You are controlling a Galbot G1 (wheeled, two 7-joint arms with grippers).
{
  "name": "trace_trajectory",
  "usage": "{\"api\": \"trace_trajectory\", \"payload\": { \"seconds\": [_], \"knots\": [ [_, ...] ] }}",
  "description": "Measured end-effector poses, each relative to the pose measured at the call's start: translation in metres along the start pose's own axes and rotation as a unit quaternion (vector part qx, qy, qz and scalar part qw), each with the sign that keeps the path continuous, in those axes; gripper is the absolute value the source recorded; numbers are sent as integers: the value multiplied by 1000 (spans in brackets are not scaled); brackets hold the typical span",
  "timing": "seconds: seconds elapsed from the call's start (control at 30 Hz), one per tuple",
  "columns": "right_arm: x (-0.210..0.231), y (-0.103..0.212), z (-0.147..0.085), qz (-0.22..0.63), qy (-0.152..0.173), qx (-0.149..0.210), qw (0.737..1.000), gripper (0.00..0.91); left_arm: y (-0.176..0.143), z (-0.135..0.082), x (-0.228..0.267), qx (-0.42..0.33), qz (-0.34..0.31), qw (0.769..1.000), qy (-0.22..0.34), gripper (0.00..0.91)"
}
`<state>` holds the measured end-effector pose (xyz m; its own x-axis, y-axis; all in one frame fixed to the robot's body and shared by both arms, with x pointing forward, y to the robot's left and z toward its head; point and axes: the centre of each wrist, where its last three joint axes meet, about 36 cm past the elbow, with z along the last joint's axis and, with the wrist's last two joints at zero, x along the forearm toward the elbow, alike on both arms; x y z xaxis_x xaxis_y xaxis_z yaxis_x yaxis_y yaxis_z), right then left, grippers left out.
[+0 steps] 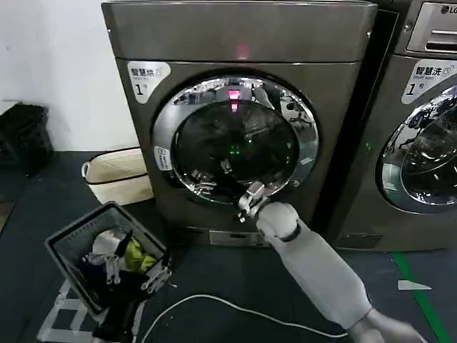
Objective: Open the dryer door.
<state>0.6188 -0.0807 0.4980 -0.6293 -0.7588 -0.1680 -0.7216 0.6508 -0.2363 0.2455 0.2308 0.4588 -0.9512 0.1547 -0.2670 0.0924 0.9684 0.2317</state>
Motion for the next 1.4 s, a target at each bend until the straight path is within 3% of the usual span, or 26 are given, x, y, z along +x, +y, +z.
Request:
{"api": "trace_trajectory", "payload": {
  "seconds": [0.53, 1.4],
  "knots": [
    [-29, 5, 11, -16, 5, -8, 1000, 907, 0, -2, 7, -3, 0, 1000, 1, 907],
    [-70, 11, 7, -75, -3, -16, 997, 907, 0, -3, 10, -2, -3, 1000, 0, 907]
  ]
}}
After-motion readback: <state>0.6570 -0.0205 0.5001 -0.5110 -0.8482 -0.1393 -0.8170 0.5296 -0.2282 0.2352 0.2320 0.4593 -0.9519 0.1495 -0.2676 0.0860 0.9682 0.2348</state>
